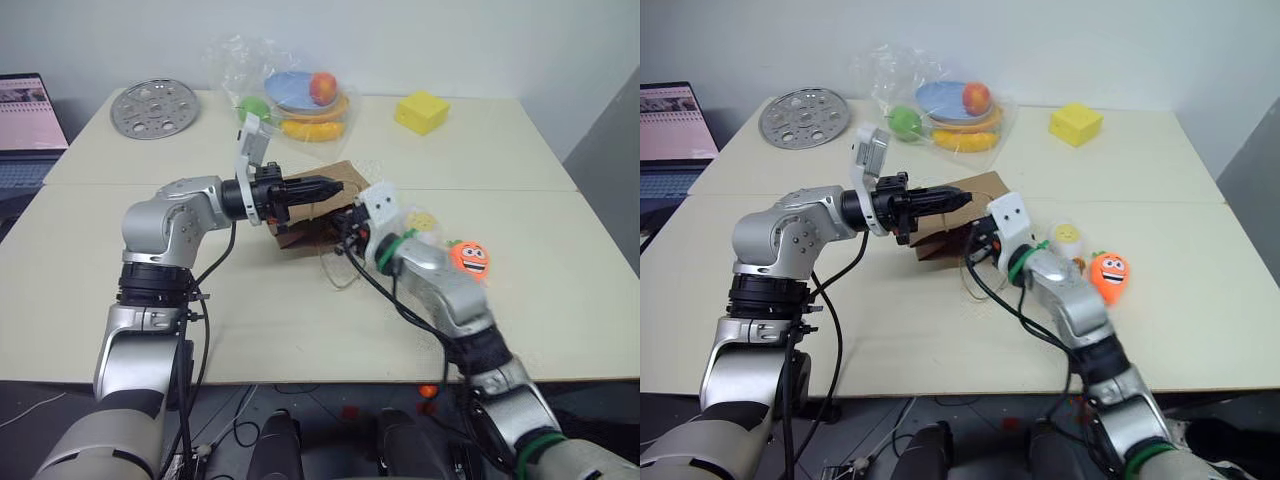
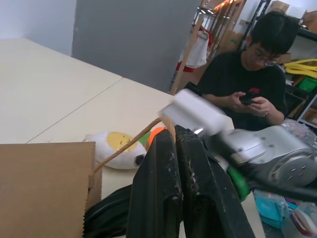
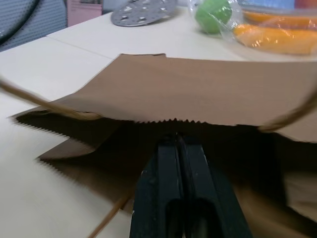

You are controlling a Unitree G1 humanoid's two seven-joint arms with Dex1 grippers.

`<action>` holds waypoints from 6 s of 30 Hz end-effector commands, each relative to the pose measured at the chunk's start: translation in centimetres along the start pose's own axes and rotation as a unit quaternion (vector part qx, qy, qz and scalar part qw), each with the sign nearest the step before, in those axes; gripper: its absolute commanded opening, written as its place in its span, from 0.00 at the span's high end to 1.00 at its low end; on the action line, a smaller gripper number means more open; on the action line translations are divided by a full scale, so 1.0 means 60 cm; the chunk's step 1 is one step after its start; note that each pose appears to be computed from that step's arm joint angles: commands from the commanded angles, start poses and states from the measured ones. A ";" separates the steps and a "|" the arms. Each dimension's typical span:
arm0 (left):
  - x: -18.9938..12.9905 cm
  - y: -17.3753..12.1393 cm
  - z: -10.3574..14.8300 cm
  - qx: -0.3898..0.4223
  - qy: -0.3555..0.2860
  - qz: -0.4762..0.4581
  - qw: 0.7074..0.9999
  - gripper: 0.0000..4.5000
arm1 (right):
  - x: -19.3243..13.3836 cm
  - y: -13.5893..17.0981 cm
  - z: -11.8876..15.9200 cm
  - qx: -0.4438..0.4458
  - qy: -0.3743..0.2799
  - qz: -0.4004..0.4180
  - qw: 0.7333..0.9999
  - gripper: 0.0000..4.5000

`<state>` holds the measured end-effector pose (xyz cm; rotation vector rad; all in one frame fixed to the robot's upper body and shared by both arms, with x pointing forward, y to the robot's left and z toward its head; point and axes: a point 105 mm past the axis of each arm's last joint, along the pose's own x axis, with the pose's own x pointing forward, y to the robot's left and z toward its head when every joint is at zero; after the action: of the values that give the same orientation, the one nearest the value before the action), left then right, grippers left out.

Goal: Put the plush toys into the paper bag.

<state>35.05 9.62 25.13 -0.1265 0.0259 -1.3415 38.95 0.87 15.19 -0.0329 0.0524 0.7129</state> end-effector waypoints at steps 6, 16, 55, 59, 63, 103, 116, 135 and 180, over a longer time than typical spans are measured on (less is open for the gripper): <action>-0.032 0.001 0.094 0.061 -0.069 0.034 0.995 1.00 | 0.026 0.000 -0.074 0.004 0.055 -0.030 0.998 0.99; -0.066 0.045 0.244 0.161 -0.233 0.166 0.945 1.00 | 0.016 0.008 -0.109 0.021 0.084 -0.030 0.996 0.99; -0.003 0.021 0.102 0.114 -0.131 0.071 0.982 1.00 | -0.297 -0.123 0.051 -0.084 -0.016 -0.183 0.979 0.01; -0.003 0.020 0.099 0.112 -0.126 0.066 0.983 1.00 | -0.329 -0.161 -0.008 -0.043 0.050 -0.264 0.962 0.01; -0.001 0.020 0.095 0.114 -0.121 0.065 0.984 1.00 | -0.329 -0.161 -0.037 -0.020 0.069 -0.275 0.959 0.01; 0.000 0.014 0.103 0.120 -0.115 0.058 0.984 1.00 | -0.163 0.001 0.051 -0.035 0.025 0.062 0.997 1.00; 0.014 -0.005 0.100 0.109 -0.118 0.035 0.986 1.00 | 0.009 0.002 0.061 -0.012 0.008 -0.006 1.000 1.00; 0.005 -0.015 0.099 0.102 -0.109 0.035 0.988 1.00 | 0.059 0.044 0.048 0.071 -0.033 0.036 0.996 0.55; -0.010 -0.006 0.095 0.103 -0.103 0.047 0.988 1.00 | -0.195 -0.181 -0.046 -0.022 0.033 -0.267 0.963 0.53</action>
<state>35.75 10.73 29.36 -0.1249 -0.2175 -1.2055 37.28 -14.56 11.63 -0.1090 0.1535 0.1865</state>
